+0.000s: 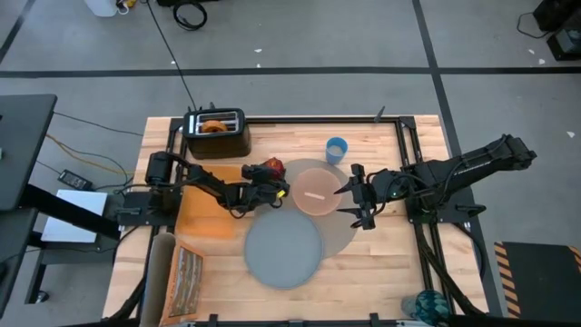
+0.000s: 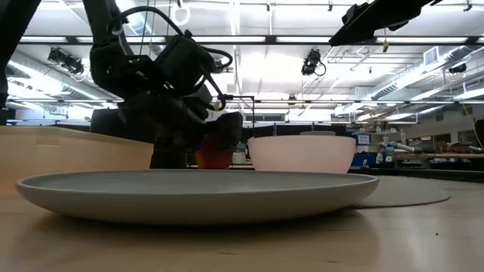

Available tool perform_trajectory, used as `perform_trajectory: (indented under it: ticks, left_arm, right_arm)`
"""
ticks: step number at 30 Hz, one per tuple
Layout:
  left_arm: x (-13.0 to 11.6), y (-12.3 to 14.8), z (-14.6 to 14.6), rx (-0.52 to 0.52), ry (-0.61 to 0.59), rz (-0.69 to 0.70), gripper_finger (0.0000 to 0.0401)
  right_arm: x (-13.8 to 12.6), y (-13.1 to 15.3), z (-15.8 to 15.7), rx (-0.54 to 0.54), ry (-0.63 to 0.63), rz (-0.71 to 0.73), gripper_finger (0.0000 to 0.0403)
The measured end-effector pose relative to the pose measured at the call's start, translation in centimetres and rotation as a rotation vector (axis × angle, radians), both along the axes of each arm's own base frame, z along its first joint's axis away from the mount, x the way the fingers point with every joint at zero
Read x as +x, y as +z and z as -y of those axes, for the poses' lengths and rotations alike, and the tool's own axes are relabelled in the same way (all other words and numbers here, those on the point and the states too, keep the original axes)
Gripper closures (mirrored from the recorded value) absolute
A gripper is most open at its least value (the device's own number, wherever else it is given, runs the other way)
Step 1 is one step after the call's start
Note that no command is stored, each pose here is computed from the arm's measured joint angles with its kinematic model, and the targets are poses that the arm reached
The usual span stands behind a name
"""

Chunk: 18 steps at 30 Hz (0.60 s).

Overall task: Arrange a breakfast setting
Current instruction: Put the apple from the orange bin on the table mat

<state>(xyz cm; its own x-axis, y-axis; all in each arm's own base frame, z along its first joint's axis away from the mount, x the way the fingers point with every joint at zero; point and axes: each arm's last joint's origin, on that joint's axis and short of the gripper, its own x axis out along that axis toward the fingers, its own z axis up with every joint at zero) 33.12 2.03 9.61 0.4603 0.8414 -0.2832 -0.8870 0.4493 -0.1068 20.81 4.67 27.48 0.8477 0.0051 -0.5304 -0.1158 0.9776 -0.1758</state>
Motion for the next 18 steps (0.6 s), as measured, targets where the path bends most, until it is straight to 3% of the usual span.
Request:
perform_trajectory:
  ticks: [18]
  left_arm:
    - [-0.07, 0.0, -0.92, -0.013, 0.038, 0.025, 0.0049]
  right_arm:
    - [0.0, 0.01, -0.07, 0.02, 0.015, -0.001, 0.0162]
